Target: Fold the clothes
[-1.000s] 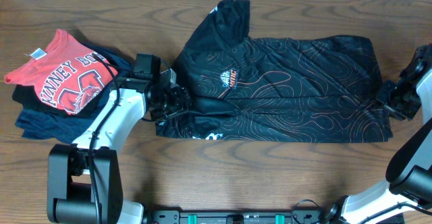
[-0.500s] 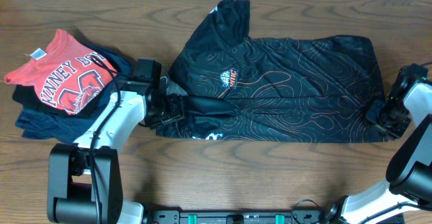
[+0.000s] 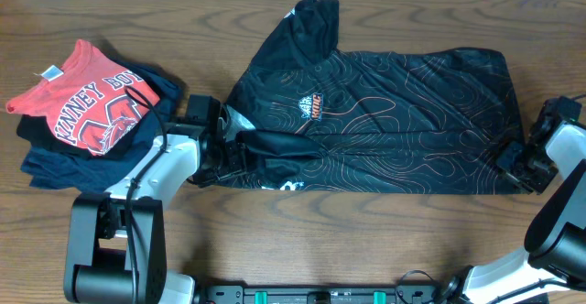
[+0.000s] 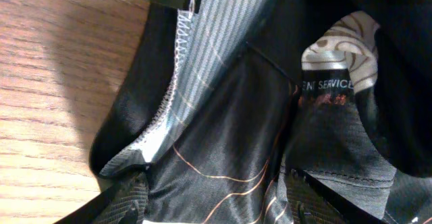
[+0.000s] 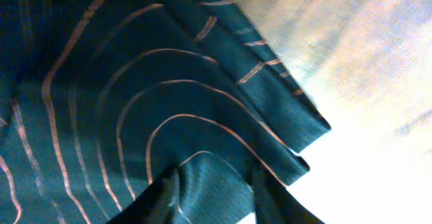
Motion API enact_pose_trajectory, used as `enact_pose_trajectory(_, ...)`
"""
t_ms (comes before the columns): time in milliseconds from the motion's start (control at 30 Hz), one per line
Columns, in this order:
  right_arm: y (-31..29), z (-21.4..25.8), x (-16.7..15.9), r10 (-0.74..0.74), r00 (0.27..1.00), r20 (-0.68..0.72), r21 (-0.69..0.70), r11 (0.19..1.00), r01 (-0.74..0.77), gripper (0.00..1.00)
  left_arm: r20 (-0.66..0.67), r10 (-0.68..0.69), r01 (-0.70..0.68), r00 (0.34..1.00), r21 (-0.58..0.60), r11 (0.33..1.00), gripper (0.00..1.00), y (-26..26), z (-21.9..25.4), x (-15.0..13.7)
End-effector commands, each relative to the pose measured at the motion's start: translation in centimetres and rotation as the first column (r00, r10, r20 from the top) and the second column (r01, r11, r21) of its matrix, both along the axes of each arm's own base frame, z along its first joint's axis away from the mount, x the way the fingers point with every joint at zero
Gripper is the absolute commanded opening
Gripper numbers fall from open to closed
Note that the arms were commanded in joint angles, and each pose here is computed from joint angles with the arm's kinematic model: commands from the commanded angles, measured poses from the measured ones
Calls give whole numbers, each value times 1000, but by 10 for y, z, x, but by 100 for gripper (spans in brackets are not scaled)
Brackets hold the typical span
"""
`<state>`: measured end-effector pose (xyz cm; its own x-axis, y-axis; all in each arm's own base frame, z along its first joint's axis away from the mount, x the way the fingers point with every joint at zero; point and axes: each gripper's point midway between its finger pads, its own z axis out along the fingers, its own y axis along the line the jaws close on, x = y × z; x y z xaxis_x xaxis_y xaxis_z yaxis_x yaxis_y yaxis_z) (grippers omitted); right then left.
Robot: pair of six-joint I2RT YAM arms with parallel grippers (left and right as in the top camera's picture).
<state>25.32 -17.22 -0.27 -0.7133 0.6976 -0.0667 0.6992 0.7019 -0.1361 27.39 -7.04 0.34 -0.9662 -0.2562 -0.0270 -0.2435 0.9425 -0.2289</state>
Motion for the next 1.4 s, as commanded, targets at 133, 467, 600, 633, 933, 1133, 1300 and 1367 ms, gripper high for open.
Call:
enact_pose_trajectory(133,-11,-5,-33,-99,990,-102,-49,994,94,24,-45,4,0,999,99,995,68,18,-18,-20)
enact_pose_trajectory(467,-20,1,-65,-223,956,-189,-103,973,207,21,-108,68,-45,992,200,979,69,37,-28,-43)
enact_pose_trajectory(600,-21,1,-68,-233,953,-193,-102,971,217,21,-148,124,-76,981,296,952,68,54,-27,-56)
enact_pose_trajectory(633,-21,1,-68,-233,953,-194,-102,971,217,21,-156,126,-75,980,297,952,69,55,-26,-58)
enact_pose_trajectory(933,-15,1,-69,-239,950,-201,-77,971,228,20,-218,127,-55,968,308,950,69,57,-22,-75)
enact_pose_trajectory(1133,-9,18,-42,-171,981,-89,11,985,173,22,-92,82,-53,992,281,958,68,54,11,-50)
enact_pose_trajectory(1300,-12,76,10,-69,988,140,70,996,60,32,120,73,-100,990,239,966,76,50,62,-21)
enact_pose_trajectory(1367,-6,106,37,22,962,271,95,994,-50,39,205,74,-117,976,208,971,82,47,85,-10)
